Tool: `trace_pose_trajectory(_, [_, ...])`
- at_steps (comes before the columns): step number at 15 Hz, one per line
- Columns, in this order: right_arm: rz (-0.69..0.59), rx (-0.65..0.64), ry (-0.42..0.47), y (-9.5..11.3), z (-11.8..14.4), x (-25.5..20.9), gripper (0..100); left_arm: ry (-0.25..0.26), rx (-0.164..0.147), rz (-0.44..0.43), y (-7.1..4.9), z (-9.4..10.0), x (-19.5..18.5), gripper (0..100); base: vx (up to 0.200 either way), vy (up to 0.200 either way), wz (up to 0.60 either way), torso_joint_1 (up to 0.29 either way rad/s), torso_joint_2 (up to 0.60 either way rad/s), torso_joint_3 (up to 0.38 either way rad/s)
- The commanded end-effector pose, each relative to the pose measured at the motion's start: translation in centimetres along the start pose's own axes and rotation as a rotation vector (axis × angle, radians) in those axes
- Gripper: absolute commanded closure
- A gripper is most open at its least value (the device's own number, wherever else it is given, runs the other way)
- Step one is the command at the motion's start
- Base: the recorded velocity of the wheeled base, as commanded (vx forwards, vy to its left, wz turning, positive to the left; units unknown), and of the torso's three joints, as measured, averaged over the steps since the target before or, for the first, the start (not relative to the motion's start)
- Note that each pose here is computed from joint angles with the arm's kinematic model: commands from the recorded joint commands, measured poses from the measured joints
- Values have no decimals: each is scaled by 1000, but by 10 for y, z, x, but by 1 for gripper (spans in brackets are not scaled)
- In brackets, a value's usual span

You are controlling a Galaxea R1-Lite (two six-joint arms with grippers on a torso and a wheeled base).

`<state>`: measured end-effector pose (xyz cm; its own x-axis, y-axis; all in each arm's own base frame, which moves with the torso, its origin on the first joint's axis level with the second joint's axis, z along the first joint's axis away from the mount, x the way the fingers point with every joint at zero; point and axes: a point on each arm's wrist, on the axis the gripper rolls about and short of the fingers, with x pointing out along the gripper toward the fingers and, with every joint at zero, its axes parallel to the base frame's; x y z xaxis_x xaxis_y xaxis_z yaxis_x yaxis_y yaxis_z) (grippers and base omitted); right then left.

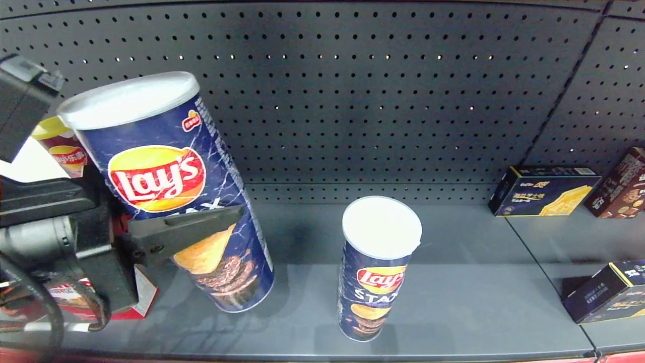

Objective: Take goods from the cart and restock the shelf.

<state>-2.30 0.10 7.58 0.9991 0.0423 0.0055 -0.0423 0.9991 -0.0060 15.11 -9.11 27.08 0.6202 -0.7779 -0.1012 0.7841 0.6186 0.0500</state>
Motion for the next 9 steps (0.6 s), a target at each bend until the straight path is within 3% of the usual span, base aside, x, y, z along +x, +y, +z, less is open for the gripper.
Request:
trace_pose_trajectory(1, [1, 0, 2, 0, 0, 0, 0, 46, -26, -2, 16, -6, 24, 100, 0, 0, 0, 0, 0, 0])
trace_pose_trajectory(4, [1, 0, 2, 0, 0, 0, 0, 95, -42, -3, 37, -9, 59, 100, 0, 0, 0, 0, 0, 0])
trace_pose_trajectory(6, [1, 0, 2, 0, 0, 0, 0, 113, -19, -17, 48, -13, 80, 100, 0, 0, 0, 0, 0, 0])
trace_pose_trajectory(7, [1, 0, 2, 0, 0, 0, 0, 113, -19, -17, 48, -13, 80, 100, 0, 0, 0, 0, 0, 0])
trace_pose_trajectory(9, [1, 0, 2, 0, 0, 0, 0, 130, 3, -22, 72, -17, 117, 100, 0, 0, 0, 0, 0, 0])
